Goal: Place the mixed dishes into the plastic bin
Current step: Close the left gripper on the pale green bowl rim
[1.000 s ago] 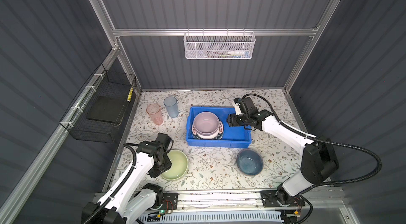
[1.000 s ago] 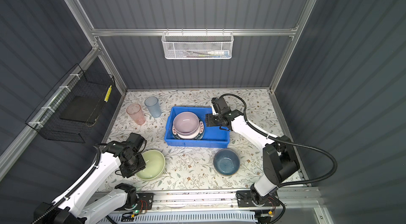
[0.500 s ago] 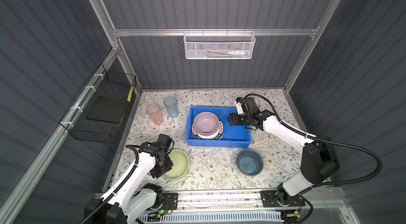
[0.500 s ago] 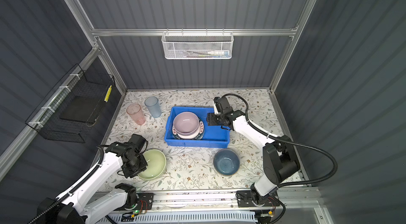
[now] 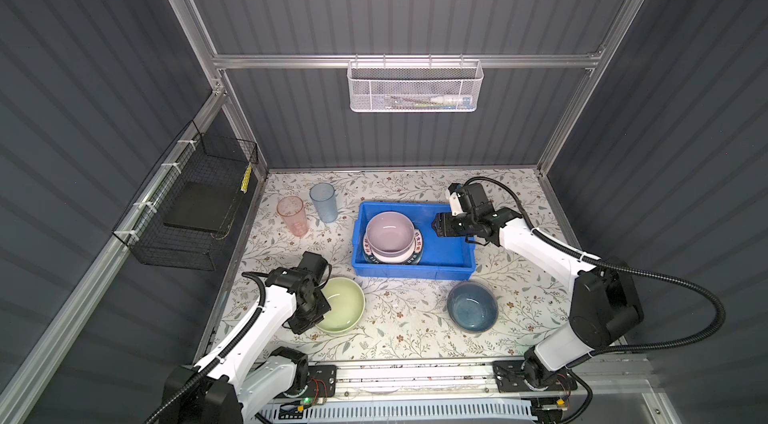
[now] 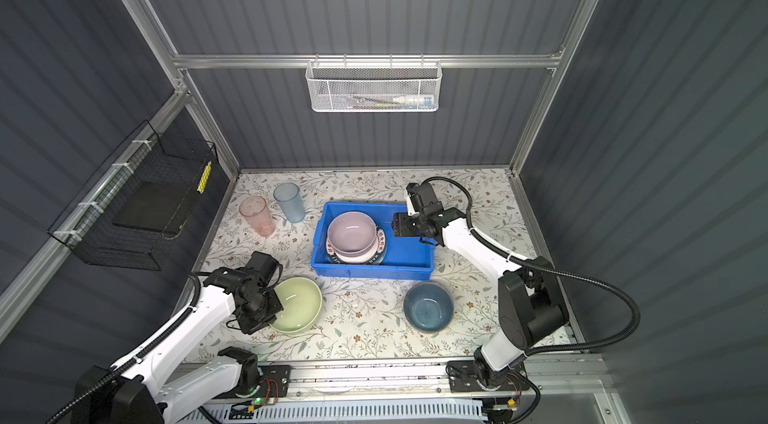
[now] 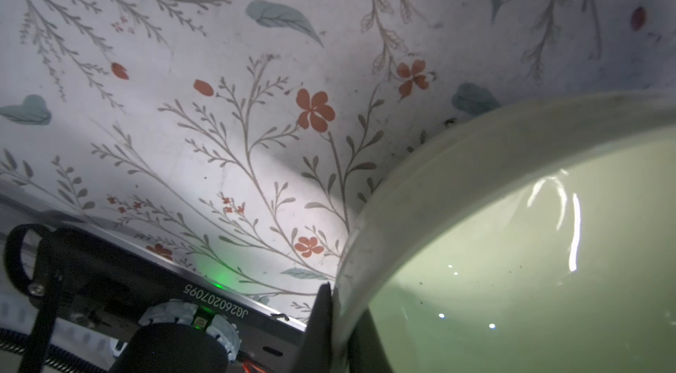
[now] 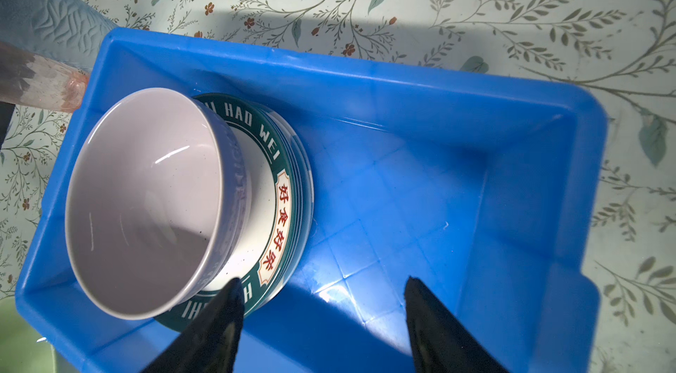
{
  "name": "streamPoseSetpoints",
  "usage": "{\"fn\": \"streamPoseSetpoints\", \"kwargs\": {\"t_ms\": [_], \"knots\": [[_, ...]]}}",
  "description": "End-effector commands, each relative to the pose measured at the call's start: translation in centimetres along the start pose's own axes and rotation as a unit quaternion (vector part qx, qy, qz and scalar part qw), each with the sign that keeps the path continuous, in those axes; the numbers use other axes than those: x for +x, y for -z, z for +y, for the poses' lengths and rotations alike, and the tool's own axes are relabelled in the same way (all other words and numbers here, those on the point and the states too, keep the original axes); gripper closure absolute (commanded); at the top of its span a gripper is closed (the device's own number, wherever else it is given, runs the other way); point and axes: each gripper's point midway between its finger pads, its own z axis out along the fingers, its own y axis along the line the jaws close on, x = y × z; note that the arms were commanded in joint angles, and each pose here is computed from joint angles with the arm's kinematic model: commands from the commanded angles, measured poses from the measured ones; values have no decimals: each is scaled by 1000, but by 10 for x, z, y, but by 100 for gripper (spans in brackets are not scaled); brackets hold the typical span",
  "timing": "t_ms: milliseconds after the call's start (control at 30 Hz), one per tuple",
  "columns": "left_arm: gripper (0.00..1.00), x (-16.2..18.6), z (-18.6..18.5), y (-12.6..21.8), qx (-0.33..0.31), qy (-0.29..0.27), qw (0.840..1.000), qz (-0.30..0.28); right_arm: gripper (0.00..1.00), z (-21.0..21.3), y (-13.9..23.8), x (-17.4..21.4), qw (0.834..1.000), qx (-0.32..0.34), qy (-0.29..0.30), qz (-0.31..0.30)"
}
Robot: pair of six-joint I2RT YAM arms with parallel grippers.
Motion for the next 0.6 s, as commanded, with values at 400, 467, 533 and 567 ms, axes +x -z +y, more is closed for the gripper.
{"fn": "streamPoseSetpoints", "kwargs": {"t_ms": [400, 467, 533, 567], "knots": [[100, -18, -8, 42, -3, -47, 998, -30, 25, -13, 28, 4, 1000, 1, -25, -5], [100, -21, -9, 47, -6, -57, 998, -32, 25, -14, 30, 5, 1000, 1, -27, -6], [100, -24, -8, 55, -13, -64, 997, -40, 25, -15, 32, 5, 1000, 3, -28, -6], [100, -27, -6, 61, -18, -67, 996, -47, 25, -15, 33, 6, 1000, 3, -28, -6]]}}
